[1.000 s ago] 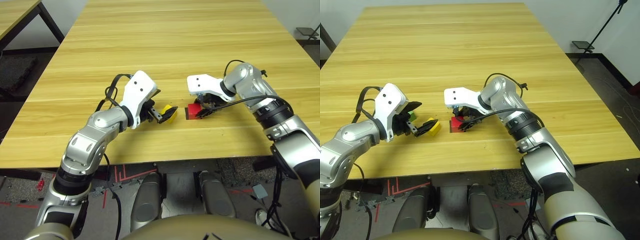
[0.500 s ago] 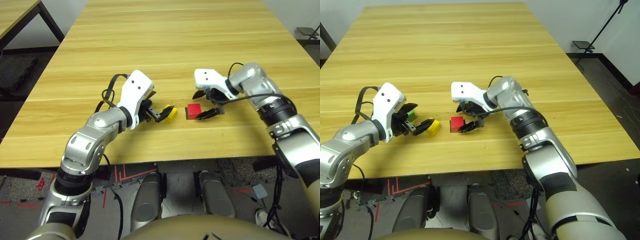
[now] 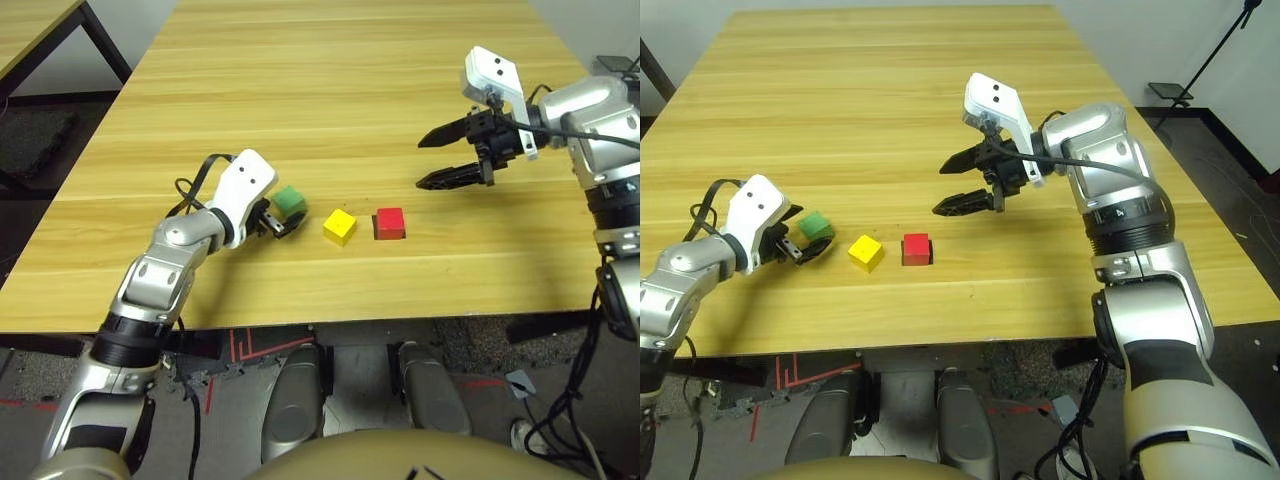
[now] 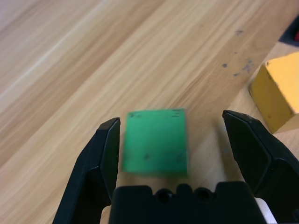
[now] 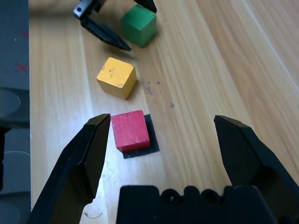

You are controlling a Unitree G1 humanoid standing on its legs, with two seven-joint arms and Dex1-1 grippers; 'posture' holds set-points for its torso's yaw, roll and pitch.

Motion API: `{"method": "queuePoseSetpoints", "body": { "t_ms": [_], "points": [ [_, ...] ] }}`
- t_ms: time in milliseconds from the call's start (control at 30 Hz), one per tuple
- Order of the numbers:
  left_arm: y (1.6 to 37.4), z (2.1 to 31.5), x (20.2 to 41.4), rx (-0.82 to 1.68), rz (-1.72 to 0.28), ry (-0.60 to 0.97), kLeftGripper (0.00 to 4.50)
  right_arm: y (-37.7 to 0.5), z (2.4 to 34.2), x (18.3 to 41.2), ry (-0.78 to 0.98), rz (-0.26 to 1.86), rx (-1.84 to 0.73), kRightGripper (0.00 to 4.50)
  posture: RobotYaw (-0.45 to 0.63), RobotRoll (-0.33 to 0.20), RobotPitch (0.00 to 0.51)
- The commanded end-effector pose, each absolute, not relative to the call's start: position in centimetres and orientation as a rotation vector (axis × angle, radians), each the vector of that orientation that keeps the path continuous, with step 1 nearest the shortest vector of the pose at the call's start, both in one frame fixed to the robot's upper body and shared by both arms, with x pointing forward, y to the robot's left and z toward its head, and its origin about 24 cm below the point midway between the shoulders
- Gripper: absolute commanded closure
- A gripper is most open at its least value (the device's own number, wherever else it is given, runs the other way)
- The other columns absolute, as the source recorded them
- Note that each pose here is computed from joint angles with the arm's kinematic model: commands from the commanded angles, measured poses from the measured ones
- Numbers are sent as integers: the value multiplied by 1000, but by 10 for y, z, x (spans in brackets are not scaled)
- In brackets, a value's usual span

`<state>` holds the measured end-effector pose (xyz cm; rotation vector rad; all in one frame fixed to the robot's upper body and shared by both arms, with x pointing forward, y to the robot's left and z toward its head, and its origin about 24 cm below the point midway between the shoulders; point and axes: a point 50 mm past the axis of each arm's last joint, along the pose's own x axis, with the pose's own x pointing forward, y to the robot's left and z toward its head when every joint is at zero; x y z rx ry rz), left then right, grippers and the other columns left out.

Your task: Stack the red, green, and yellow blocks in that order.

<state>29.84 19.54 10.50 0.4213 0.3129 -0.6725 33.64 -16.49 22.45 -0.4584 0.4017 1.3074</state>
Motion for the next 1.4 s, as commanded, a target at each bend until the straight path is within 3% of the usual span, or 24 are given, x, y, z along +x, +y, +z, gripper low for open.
{"method": "queuePoseSetpoints", "body": {
  "t_ms": [33,133,267,333,567,733,867,967,1400],
  "points": [
    [192,95,303,390,-684,338,0,-170,229,332,380,1285,-439,27,278,-189,78],
    [192,94,306,377,-674,343,583,-173,229,332,383,1260,-433,0,272,-188,78],
    [194,100,308,353,-663,353,2053,-176,228,332,383,1245,-430,0,270,-185,80],
    [195,108,309,360,-658,342,2361,-176,227,332,382,1240,-424,0,271,-183,81],
    [179,161,308,371,-728,248,2360,-180,222,333,391,1228,-416,0,290,-172,80],
    [134,191,296,379,-1029,176,2361,-182,213,332,407,1233,-394,0,296,-158,82],
    [107,182,292,401,-1287,217,2361,-182,209,332,412,1233,-388,0,281,-154,82],
    [92,171,301,423,-1446,203,2361,-184,208,330,409,1217,-375,0,237,-149,75],
    [61,153,345,420,-1518,221,2361,-211,206,313,435,1131,-321,0,111,-144,67]
  ]
}}
